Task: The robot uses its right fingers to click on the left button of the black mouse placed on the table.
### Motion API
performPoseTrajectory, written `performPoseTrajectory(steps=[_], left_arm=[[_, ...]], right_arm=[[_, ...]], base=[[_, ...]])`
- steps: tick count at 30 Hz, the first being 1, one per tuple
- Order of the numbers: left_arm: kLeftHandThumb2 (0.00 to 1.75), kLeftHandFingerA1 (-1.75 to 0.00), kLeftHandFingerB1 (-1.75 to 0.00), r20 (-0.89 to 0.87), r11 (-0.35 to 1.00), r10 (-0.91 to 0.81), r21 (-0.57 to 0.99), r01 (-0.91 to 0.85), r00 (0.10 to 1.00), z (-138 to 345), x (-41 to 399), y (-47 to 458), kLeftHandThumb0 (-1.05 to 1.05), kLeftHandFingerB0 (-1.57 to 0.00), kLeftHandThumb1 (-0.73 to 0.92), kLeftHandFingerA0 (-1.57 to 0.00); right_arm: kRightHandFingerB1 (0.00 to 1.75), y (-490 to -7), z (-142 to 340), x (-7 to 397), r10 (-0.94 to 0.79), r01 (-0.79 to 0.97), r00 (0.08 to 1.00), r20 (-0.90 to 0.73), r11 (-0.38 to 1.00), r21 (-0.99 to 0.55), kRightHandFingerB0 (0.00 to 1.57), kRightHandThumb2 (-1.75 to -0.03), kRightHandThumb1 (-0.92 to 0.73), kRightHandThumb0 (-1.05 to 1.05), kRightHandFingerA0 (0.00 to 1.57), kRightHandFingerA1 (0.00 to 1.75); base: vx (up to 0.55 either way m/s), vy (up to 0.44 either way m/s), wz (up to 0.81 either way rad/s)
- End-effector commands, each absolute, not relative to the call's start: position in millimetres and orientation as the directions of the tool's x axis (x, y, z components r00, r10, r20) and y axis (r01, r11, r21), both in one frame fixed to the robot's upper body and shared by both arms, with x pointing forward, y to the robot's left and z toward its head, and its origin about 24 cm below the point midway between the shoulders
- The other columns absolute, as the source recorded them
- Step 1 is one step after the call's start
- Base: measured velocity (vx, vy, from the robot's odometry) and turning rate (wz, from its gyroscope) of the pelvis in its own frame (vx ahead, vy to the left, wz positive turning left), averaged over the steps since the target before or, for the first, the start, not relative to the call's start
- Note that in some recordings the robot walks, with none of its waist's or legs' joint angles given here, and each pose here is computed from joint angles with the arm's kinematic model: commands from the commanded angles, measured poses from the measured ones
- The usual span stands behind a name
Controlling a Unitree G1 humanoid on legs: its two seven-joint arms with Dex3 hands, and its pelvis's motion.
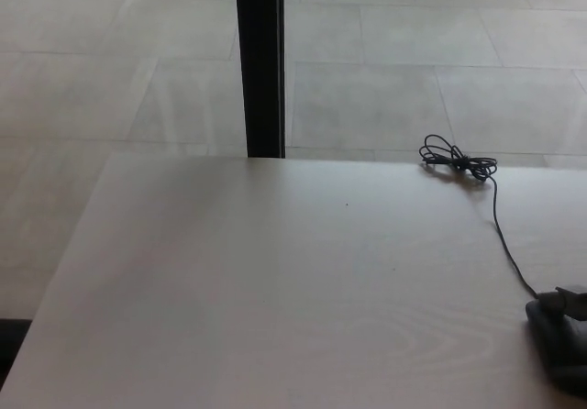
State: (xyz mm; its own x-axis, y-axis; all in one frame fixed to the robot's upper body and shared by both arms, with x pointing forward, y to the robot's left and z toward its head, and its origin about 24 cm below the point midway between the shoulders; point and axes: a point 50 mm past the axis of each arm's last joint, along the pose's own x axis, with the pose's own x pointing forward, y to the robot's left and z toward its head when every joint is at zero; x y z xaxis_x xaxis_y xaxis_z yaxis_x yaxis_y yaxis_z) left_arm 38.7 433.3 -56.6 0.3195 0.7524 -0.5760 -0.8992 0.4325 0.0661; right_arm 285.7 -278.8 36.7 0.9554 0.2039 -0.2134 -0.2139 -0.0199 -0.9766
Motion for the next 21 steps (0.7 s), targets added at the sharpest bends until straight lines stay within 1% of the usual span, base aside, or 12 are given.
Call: performPoseTrajectory(steps=[1,2,5,6,7,11,12,13,15,16,17,21], left_arm=[[0.77,-0.60,-0.42,-0.546,0.445,0.766,0.072,-0.892,0.339,-51.1,41.8,437.4,-0.82,-0.46,0.92,-0.51],[0.77,-0.60,-0.43,-0.540,0.447,0.766,0.055,-0.893,0.350,-50.2,43.2,437.6,-0.82,-0.46,0.92,-0.49],[0.78,-0.60,-0.43,-0.540,0.450,0.767,0.067,-0.891,0.347,-49.9,44.8,438.0,-0.80,-0.47,0.92,-0.53],[0.78,-0.60,-0.43,-0.542,0.450,0.765,0.065,-0.891,0.347,-50.0,44.8,438.0,-0.81,-0.47,0.92,-0.53],[0.78,-0.61,-0.43,-0.538,0.458,0.767,0.078,-0.886,0.349,-50.2,44.3,437.6,-0.82,-0.48,0.92,-0.55],[0.78,-0.58,-0.42,-0.537,0.462,0.768,0.083,-0.883,0.351,-50.6,44.0,437.0,-0.84,-0.48,0.92,-0.52],[0.79,-0.58,-0.42,-0.533,0.467,0.767,0.082,-0.881,0.357,-50.2,44.2,437.1,-0.85,-0.47,0.92,-0.50],[0.79,-0.55,-0.41,-0.532,0.472,0.767,0.089,-0.877,0.359,-49.1,44.7,437.9,-0.83,-0.47,0.92,-0.49],[0.79,-0.55,-0.41,-0.532,0.474,0.767,0.093,-0.876,0.359,-48.8,44.9,438.2,-0.83,-0.47,0.92,-0.49],[0.79,-0.59,-0.42,-0.532,0.471,0.768,0.091,-0.878,0.357,-49.5,43.8,437.6,-0.85,-0.47,0.92,-0.52],[0.78,-0.61,-0.42,-0.534,0.457,0.772,0.089,-0.885,0.345,-49.7,44.6,437.9,-0.85,-0.48,0.92,-0.56],[0.77,-0.61,-0.43,-0.530,0.451,0.770,0.062,-0.890,0.354,-50.0,44.3,437.4,-0.85,-0.48,0.92,-0.50]], right_arm=[[0.34,-282.9,28.5,274.7,0.220,-0.304,0.901,-0.374,-0.296,-0.906,0.43,-0.68,-0.91,-0.85,0.50,0.55],[0.34,-281.3,32.7,276.3,0.236,-0.270,0.902,-0.362,-0.348,-0.898,0.43,-0.68,-0.90,-0.87,0.37,0.56],[0.34,-278.3,36.2,276.8,0.255,-0.241,0.900,-0.353,-0.384,-0.891,0.44,-0.67,-0.90,-0.85,0.45,0.58],[0.33,-277.3,35.2,276.4,0.245,-0.251,0.899,-0.364,-0.393,-0.885,0.42,-0.67,-0.90,-0.86,0.41,0.55],[0.34,-276.9,33.3,273.9,0.251,-0.251,0.895,-0.368,-0.399,-0.882,0.42,-0.68,-0.91,-0.88,0.41,0.67],[0.35,-279.7,26.5,269.0,0.223,-0.280,0.895,-0.387,-0.394,-0.875,0.45,-0.67,-0.87,-0.86,0.35,0.66],[0.37,-281.2,24.3,267.0,0.224,-0.282,0.896,-0.385,-0.382,-0.880,0.46,-0.66,-0.85,-0.85,0.41,0.78],[0.45,-284.4,19.1,263.4,0.202,-0.309,0.891,-0.407,-0.388,-0.868,0.40,-0.86,-0.70,-0.91,0.52,1.01],[0.45,-285.5,17.3,262.2,0.192,-0.319,0.889,-0.416,-0.393,-0.862,0.40,-0.86,-0.70,-0.91,0.52,1.01],[0.44,-288.6,11.4,257.9,0.180,-0.322,0.890,-0.418,-0.401,-0.858,0.41,-0.88,-0.69,-0.92,0.44,0.81],[0.38,-289.6,9.1,256.4,0.181,-0.319,0.891,-0.416,-0.402,-0.858,0.47,-0.66,-0.88,-0.88,0.42,0.81],[0.39,-290.3,4.9,252.0,0.174,-0.341,0.891,-0.419,-0.352,-0.872,0.46,-0.67,-0.89,-0.88,0.49,0.94]], base=[[0.00,0.000,0.00],[0.00,0.000,0.00],[0.00,0.000,0.00],[0.00,0.000,0.00],[0.00,0.000,0.00],[0.00,0.000,0.00],[0.00,0.000,0.00],[0.00,0.000,0.00],[0.00,0.000,0.00],[0.00,0.000,0.00],[0.00,0.000,0.00],[0.00,0.000,0.00]])
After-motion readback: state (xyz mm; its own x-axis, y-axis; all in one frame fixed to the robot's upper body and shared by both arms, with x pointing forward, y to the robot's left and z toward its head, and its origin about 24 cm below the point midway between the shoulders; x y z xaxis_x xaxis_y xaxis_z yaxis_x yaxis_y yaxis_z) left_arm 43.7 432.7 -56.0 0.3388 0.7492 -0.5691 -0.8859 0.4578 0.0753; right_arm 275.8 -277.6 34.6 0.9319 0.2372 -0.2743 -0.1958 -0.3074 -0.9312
